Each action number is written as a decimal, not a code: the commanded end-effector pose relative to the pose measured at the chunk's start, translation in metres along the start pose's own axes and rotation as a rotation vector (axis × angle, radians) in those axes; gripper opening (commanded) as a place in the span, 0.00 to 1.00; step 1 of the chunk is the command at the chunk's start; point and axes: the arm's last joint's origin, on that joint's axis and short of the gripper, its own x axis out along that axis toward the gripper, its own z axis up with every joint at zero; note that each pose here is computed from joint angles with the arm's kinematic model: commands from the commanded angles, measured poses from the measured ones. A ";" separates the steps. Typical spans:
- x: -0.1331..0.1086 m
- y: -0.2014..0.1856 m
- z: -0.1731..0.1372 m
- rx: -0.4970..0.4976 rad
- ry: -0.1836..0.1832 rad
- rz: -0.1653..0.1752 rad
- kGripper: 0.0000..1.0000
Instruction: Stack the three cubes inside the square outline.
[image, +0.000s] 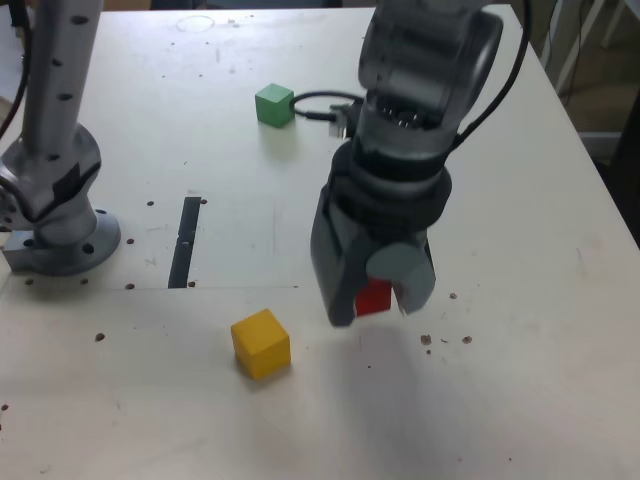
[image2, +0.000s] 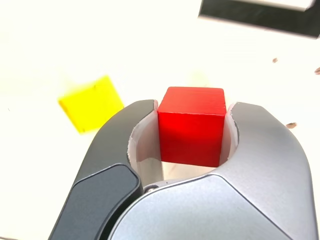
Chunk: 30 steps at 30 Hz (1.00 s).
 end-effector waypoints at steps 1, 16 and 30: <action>0.000 0.011 0.005 0.082 0.030 0.016 0.24; 0.005 0.057 0.018 0.245 0.038 0.053 0.26; 0.011 0.077 0.032 0.263 -0.044 0.032 0.21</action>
